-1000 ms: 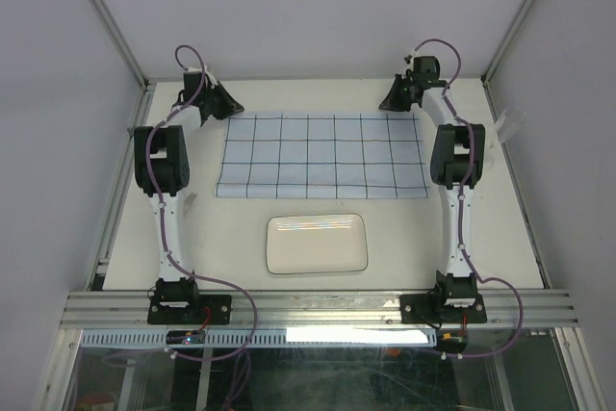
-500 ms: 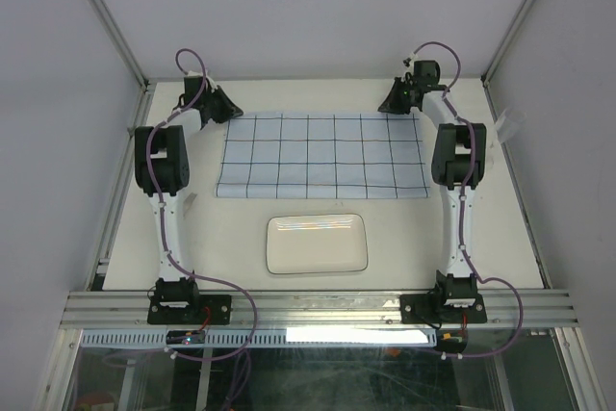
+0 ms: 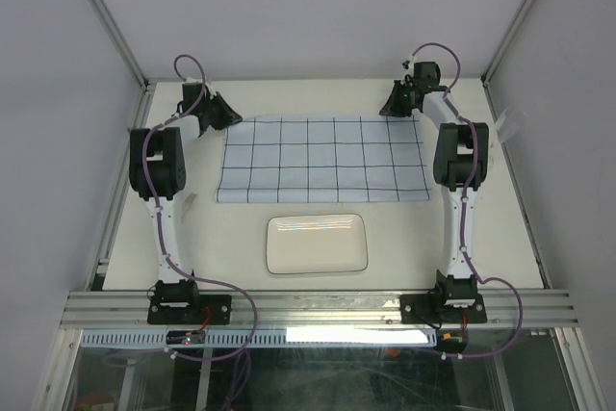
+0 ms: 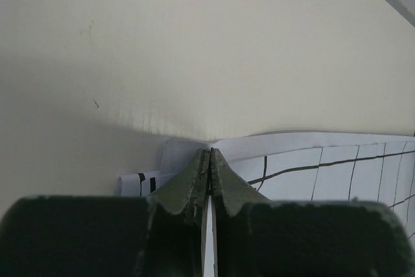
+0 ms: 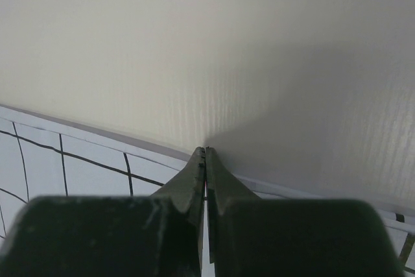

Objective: Set the dinner table for one person
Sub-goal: Flatten out the napkin at the center of the board.

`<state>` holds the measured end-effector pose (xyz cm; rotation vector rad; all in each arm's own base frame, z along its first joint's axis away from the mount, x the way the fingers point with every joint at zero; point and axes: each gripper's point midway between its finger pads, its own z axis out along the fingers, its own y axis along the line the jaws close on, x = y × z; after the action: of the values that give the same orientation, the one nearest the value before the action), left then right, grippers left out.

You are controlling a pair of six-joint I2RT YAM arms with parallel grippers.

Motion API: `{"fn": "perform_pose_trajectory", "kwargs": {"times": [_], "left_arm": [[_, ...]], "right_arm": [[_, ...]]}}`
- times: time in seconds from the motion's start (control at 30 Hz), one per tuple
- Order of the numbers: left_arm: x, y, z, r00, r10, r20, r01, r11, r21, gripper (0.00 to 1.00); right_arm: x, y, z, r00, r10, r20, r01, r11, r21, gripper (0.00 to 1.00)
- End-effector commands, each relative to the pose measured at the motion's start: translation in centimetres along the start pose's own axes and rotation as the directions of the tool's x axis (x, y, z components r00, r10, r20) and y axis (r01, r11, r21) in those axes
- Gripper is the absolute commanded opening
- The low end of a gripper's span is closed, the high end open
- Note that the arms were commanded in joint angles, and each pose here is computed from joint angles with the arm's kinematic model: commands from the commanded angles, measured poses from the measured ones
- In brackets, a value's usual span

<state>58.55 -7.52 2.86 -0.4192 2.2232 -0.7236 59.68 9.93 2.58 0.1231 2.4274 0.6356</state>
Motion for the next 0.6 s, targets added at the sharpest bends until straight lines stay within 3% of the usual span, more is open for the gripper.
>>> {"fn": "perform_pose_trajectory", "kwargs": {"times": [0.0,0.27,0.57], "left_arm": [[3.3,2.8,-1.0,0.995,-0.026,-0.094,0.016,0.994,-0.11,0.06],[-0.4,0.5,-0.7,1.0,-0.004,-0.021,0.002,0.999,-0.054,0.05],[-9.8,-9.7,-4.8,0.977,0.1,0.188,-0.121,0.987,0.106,0.11]], "right_arm": [[-0.3,-0.5,-2.4,0.999,-0.036,-0.01,0.036,0.997,0.07,0.0],[-0.4,-0.7,-2.5,0.999,-0.051,-0.013,0.052,0.995,0.085,0.0],[-2.0,-0.3,-3.0,0.997,-0.076,0.021,0.074,0.993,0.09,0.0]]}}
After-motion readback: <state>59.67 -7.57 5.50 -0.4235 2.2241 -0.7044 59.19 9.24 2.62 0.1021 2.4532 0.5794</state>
